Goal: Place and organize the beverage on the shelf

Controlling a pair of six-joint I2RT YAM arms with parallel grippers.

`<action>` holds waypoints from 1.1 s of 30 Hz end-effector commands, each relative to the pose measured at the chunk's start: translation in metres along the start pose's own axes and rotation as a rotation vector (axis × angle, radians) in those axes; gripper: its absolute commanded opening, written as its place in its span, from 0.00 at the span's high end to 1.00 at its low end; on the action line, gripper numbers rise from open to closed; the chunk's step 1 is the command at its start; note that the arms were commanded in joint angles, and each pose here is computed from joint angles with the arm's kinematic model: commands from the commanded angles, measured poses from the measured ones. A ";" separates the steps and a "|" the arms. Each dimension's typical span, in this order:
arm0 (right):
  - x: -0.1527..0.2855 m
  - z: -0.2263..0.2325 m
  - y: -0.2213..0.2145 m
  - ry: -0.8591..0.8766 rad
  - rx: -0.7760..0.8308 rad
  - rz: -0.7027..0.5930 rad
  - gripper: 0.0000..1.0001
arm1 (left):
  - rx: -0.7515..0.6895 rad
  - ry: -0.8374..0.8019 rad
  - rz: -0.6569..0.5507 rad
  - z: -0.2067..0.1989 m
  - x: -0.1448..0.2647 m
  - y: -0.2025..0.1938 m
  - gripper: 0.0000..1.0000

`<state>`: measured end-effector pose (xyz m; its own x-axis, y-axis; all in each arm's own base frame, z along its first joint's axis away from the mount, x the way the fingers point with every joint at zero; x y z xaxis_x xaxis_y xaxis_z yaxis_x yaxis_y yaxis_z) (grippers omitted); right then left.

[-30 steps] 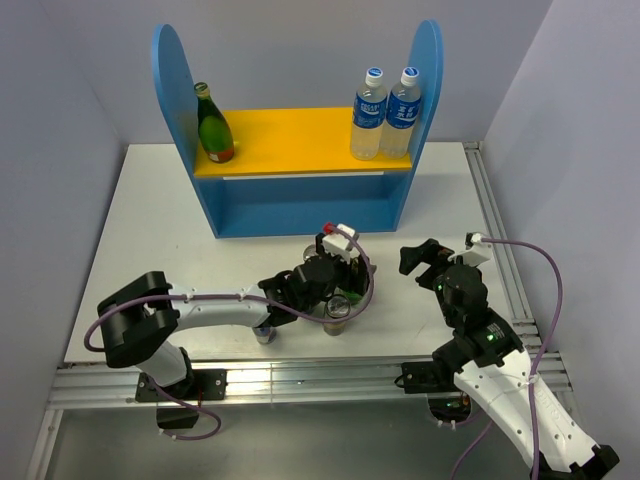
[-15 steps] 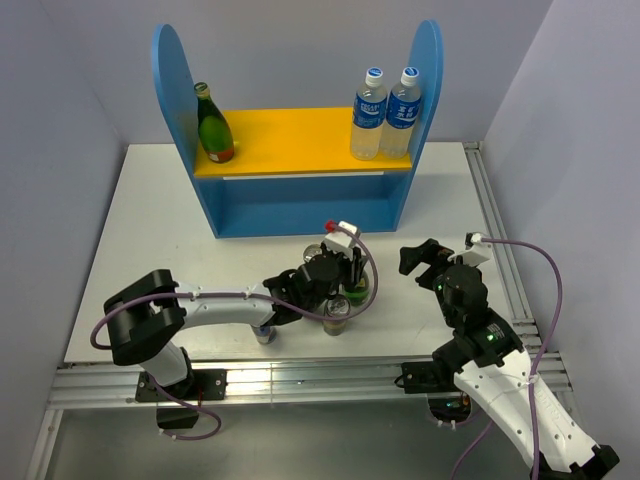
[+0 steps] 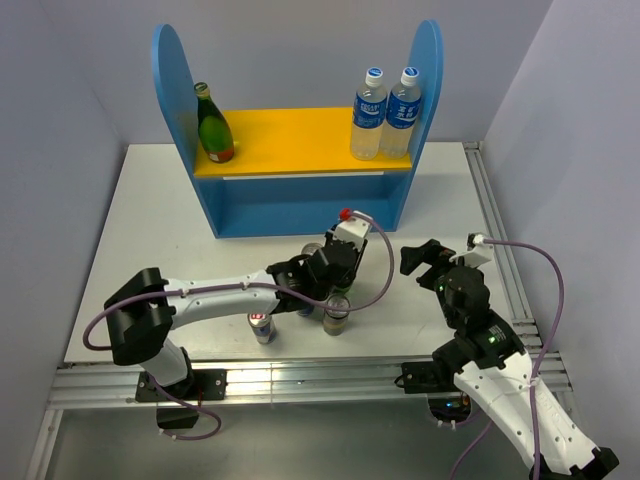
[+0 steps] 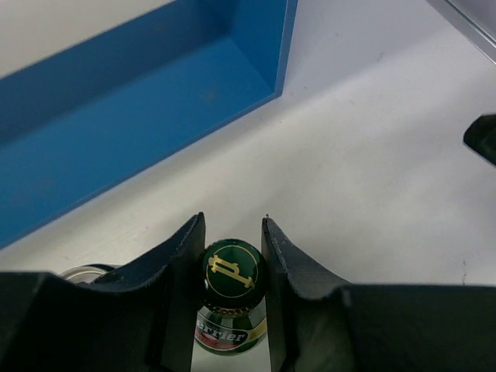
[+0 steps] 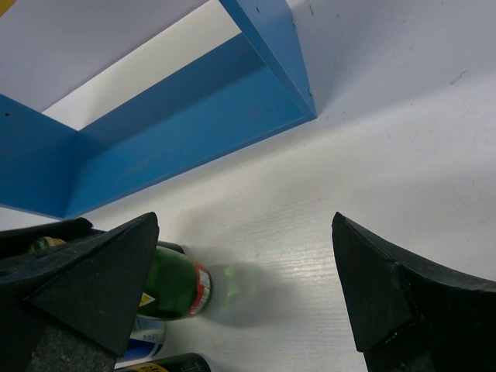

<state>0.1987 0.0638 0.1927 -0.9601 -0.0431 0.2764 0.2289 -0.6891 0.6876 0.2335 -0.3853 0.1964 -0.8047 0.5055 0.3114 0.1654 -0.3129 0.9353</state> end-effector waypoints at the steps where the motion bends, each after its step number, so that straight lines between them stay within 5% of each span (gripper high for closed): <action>1: 0.001 0.005 0.004 0.027 -0.019 -0.021 0.00 | 0.098 0.079 -0.236 0.032 0.029 0.110 1.00; 22: 0.003 0.007 0.003 0.058 -0.022 -0.023 0.00 | 0.141 0.357 -0.438 0.205 0.111 0.294 1.00; 33: 0.006 0.010 0.003 0.085 -0.022 -0.015 0.00 | 0.161 0.483 -0.461 0.249 0.110 0.309 1.00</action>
<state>0.1943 0.0658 0.1979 -0.9669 -0.0739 0.2440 0.2246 -0.7002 0.6777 0.3361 -0.2461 0.5140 -0.9806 0.1863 -0.0610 -0.0842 -0.1190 0.9893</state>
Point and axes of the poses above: each gripper's point midway between its finger pads, its own x axis back along the fingers, its own z axis along the line the jaws close on, y = z × x, the point moved 3 cm from there along x, back along the fingers, and after that the axes turned 13 degrees about -x, right-handed, at the moved point
